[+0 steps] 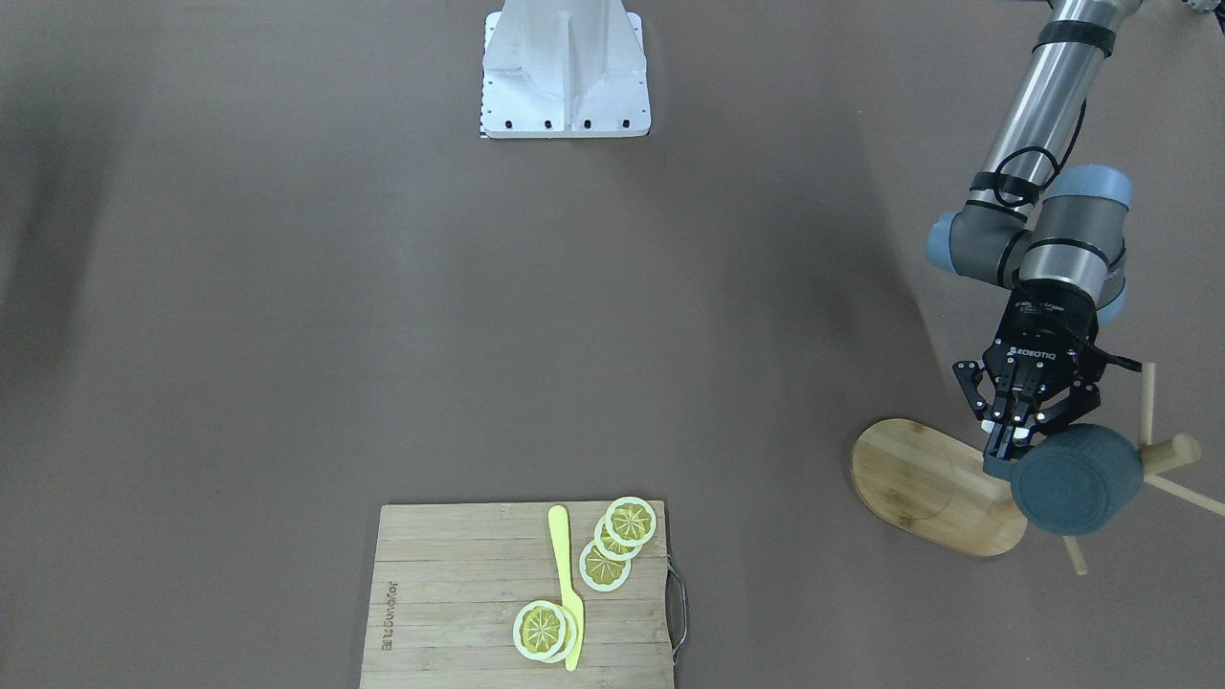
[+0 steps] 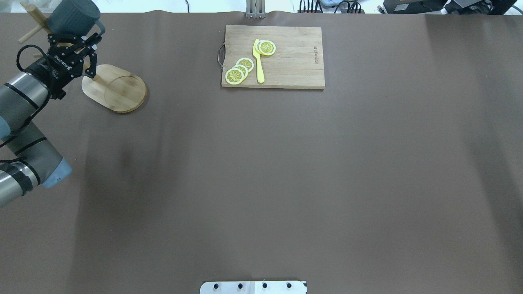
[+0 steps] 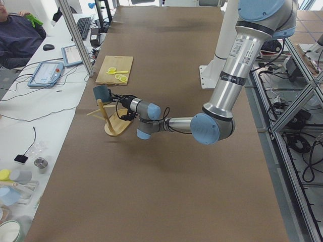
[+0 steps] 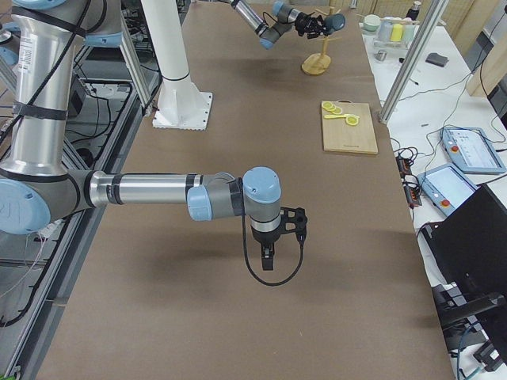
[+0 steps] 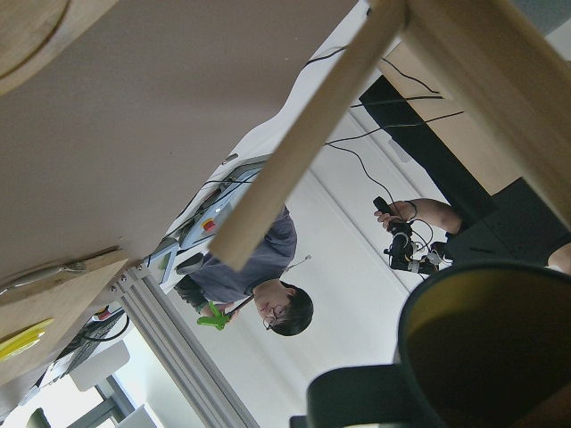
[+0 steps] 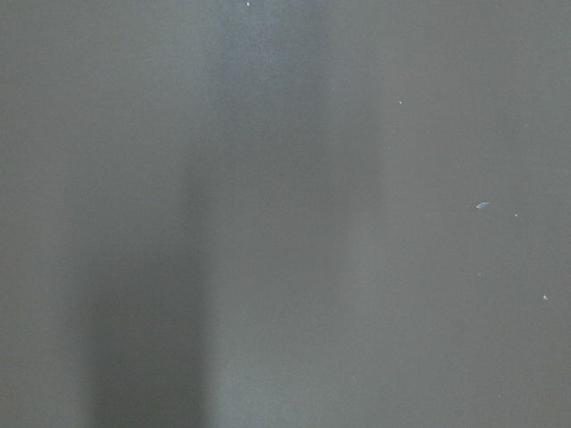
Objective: Hang cup on storage rack
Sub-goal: 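Hook the mug handle onto a mug-tree peg with the left gripper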
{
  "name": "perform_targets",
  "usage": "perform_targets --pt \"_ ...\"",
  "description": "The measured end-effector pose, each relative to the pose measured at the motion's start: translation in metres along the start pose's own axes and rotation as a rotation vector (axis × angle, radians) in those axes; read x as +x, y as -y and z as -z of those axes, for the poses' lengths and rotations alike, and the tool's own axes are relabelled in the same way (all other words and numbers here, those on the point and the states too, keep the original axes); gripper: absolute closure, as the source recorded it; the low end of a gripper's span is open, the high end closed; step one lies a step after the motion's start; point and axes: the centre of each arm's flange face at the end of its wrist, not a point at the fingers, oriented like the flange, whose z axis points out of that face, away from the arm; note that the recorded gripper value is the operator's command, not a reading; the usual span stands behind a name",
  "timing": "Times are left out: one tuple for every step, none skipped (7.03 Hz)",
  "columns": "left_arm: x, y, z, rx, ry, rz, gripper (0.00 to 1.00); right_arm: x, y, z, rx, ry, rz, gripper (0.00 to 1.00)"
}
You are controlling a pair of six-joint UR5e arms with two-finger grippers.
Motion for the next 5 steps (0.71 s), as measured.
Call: perform_targets --pt "-0.0012 0.0016 -0.0001 0.004 0.002 -0.001 0.68 -0.0003 0.0005 0.0002 0.001 0.000 0.000 0.00" --pt "-0.0015 0.0027 0.0001 0.006 0.003 -0.005 0.02 -0.0007 0.0013 0.0006 0.001 0.000 0.001 0.00" --pt "-0.0018 0.0030 0.0002 0.007 0.003 -0.008 0.01 -0.0013 0.0026 0.0012 0.003 0.000 0.002 0.00" --pt "-0.0017 0.0034 0.0005 0.007 0.003 -0.011 0.01 -0.0017 0.0042 0.0016 0.005 0.000 0.004 0.00" --pt "-0.0021 0.0032 0.0008 0.006 0.004 -0.011 0.01 -0.0022 0.0056 0.0021 0.006 -0.001 0.005 0.00"
